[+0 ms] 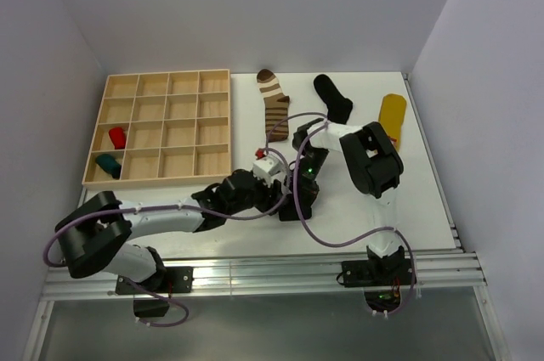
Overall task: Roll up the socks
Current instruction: Roll the sock at the center of the board.
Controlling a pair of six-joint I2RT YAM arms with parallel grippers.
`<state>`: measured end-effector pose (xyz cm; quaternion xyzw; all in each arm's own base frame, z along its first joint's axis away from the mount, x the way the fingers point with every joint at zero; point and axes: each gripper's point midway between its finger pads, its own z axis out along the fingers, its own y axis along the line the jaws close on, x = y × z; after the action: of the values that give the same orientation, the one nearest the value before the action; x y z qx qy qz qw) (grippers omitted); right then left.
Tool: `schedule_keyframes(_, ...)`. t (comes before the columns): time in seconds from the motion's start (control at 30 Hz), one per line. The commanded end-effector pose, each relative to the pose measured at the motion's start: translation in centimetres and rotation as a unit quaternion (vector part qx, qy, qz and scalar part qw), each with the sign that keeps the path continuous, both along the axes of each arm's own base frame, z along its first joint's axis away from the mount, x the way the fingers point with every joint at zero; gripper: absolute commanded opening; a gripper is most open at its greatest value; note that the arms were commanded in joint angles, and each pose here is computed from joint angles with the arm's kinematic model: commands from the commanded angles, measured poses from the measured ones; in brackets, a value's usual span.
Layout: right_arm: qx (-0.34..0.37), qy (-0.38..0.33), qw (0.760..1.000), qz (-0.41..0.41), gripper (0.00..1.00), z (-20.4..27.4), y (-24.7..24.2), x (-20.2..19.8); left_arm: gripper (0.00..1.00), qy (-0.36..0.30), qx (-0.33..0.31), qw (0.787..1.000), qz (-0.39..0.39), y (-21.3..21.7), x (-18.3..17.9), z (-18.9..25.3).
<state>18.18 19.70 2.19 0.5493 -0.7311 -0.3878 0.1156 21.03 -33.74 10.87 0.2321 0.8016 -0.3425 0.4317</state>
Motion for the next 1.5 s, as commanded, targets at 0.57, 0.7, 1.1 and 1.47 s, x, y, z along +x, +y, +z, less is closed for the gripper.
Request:
schedule_keyframes(0.57,-0.043,0.022,0.999,-0.01,0.13,-2.7,-1.3,1.3,0.52,-0.036,0.092,0.98,-0.17,-6.1,-3.3,-5.5)
schedule_keyframes(0.7,-0.045,0.022,0.999,-0.014,0.13,-2.8,-1.3,1.4,0.51,-0.023,0.09,0.979,-0.179,-6.3,-3.8,-6.0)
schedule_keyframes(1.1,-0.044,-0.043,0.997,-0.047,0.35,-2.4,-1.0,3.0,0.0,0.129,0.099,0.969,-0.184,-4.9,-5.3,-10.4)
schedule_keyframes(1.47,0.003,-0.117,0.984,-0.136,0.53,1.5,-1.5,6.6,0.0,0.299,0.071,0.941,-0.143,-2.3,-4.7,-12.7)
